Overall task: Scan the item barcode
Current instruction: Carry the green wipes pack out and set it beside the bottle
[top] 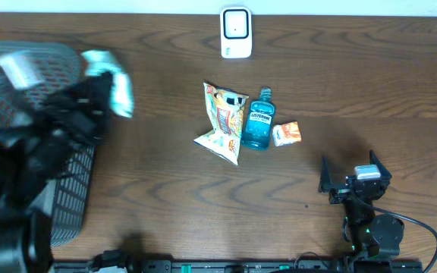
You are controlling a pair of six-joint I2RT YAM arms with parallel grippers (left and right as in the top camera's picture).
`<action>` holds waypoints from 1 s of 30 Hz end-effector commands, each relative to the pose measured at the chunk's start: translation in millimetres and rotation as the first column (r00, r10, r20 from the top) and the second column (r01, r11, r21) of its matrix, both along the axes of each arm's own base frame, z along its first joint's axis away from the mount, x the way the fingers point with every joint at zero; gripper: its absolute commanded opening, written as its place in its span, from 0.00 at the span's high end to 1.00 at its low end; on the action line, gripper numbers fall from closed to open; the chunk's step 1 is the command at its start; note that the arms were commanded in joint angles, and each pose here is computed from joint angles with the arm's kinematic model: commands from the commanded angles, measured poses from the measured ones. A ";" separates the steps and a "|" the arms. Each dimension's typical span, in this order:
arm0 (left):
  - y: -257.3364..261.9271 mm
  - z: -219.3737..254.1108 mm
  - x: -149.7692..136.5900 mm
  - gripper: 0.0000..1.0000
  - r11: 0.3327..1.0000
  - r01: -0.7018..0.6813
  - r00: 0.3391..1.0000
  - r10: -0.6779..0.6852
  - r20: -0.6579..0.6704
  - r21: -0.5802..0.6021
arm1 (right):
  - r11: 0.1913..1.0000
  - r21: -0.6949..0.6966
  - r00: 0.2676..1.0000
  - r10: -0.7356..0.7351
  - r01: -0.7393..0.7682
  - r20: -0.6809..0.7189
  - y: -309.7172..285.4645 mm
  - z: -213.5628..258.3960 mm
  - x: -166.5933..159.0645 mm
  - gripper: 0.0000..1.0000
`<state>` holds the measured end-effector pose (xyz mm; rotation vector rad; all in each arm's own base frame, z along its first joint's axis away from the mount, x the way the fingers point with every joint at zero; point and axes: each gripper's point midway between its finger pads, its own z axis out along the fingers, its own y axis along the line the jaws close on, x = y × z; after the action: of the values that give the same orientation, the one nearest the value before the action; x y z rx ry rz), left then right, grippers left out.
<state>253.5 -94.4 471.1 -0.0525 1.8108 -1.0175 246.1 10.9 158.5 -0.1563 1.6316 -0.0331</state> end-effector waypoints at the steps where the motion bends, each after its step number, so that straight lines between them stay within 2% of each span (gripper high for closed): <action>1: -57.7 -2.6 -27.3 0.93 0.899 0.378 0.891 -0.418 0.176 0.222 | 1.000 -0.001 1.000 0.002 -0.002 0.000 0.5 -0.4 -0.2 0.01; 4: -94.0 -25.7 -27.2 0.93 0.784 0.544 0.777 -0.606 0.173 0.299 | 1.000 -0.001 1.000 0.002 -0.002 0.000 0.5 -0.4 -0.2 0.01; 8: -130.5 -65.1 -14.2 0.93 0.675 0.647 0.690 -0.716 0.104 0.354 | 1.000 -0.001 1.000 0.002 -0.002 0.000 0.5 -0.4 -0.2 0.01; 14: -182.3 -165.5 33.4 0.93 0.597 0.647 0.732 -0.661 -0.167 0.476 | 1.000 -0.001 1.000 0.002 -0.002 -0.001 0.5 -0.5 -0.2 0.01; 18: -217.2 -224.6 35.6 0.93 0.419 0.669 0.664 -0.708 -0.240 0.614 | 1.000 -0.001 1.000 0.002 -0.002 -0.001 0.5 -0.5 -0.2 0.01; 19: -220.7 -237.3 40.1 0.93 0.384 0.652 0.667 -0.700 -0.254 0.653 | 1.000 -0.001 1.000 0.002 -0.002 -0.001 0.5 -0.5 -0.2 0.01; 20: -224.9 -261.5 53.9 0.93 0.338 0.606 0.702 -0.653 -0.284 0.720 | 1.000 -0.001 1.000 0.002 -0.002 -0.001 0.5 -0.5 -0.2 0.01; 22: -229.0 -280.6 65.1 0.93 0.309 0.576 0.728 -0.616 -0.303 0.757 | 1.000 -0.001 1.000 0.002 -0.002 -0.001 0.5 -0.5 -0.2 0.01; 24: -238.2 -295.9 70.5 0.93 0.294 0.576 0.725 -0.614 -0.311 0.763 | 1.000 -0.001 1.000 0.002 -0.002 0.000 0.5 -0.4 -0.2 0.01; 27: -255.3 -310.0 82.3 0.93 0.303 0.562 0.725 -0.628 -0.282 0.769 | 1.000 -0.001 1.000 0.002 -0.002 -0.001 0.5 -0.6 -0.2 0.01; 30: -271.8 -314.4 100.4 0.93 0.341 0.521 0.737 -0.642 -0.212 0.782 | 1.000 -0.001 1.000 0.002 -0.002 0.000 0.5 -0.4 -0.2 0.01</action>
<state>332.5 -357.7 158.9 1.3390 2.1063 -0.5665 246.1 10.7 158.7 -0.1560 1.6312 -0.0341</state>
